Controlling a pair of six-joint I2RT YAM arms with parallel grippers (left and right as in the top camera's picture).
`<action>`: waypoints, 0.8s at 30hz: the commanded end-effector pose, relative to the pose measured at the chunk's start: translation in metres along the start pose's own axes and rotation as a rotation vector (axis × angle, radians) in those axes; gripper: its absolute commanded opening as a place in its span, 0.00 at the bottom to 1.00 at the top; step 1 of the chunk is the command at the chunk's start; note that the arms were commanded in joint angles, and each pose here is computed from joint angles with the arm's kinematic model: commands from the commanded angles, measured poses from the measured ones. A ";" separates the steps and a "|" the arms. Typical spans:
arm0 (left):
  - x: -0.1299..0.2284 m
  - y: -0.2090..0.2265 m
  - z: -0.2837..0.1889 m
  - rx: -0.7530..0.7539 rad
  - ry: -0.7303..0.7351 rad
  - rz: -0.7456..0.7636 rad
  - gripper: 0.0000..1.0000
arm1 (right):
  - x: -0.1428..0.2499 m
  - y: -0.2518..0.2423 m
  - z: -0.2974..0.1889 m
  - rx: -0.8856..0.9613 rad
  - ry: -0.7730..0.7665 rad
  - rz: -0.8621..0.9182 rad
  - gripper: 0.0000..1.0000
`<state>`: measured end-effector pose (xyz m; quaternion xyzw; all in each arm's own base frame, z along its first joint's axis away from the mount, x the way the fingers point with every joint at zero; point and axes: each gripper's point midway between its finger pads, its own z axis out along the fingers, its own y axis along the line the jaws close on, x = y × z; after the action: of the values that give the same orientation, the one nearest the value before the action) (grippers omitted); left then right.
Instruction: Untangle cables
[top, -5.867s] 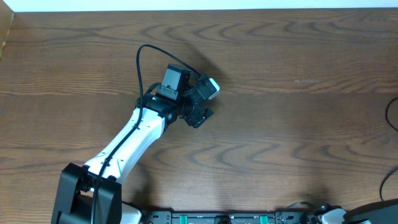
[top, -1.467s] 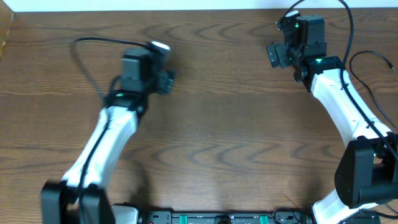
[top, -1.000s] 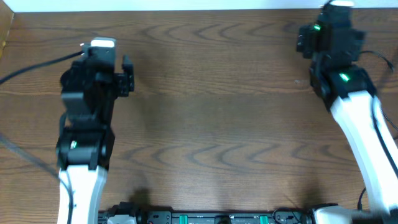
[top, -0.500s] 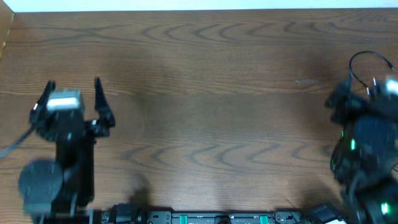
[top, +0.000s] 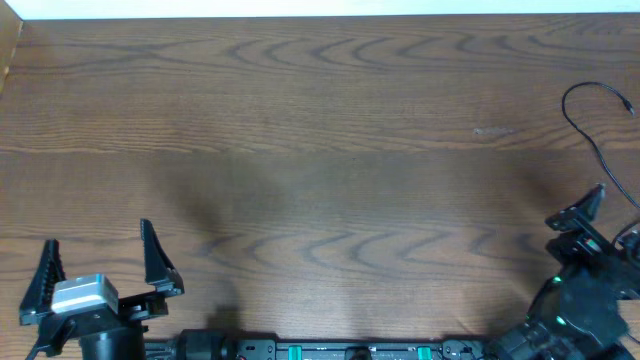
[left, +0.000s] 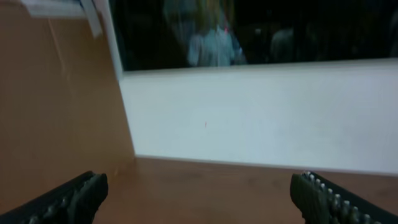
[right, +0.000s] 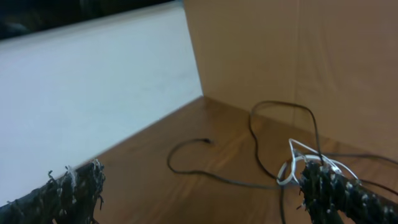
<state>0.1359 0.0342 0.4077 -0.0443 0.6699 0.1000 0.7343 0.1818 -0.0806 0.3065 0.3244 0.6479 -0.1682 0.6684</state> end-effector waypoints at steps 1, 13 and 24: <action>0.017 0.004 0.001 -0.031 0.059 -0.027 0.99 | 0.019 -0.001 0.004 0.056 0.001 -0.018 0.99; 0.044 0.001 0.004 -0.025 0.151 -0.009 0.98 | 0.065 0.056 0.022 -0.049 0.100 -0.110 0.99; 0.066 0.000 -0.001 -0.018 0.243 0.011 0.98 | 0.090 0.087 0.034 -0.054 0.120 -0.160 0.99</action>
<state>0.1411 0.0376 0.3437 -0.0497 0.7529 0.1025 0.6482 0.2700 -0.0240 0.2290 0.2481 0.7277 -0.2026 0.6066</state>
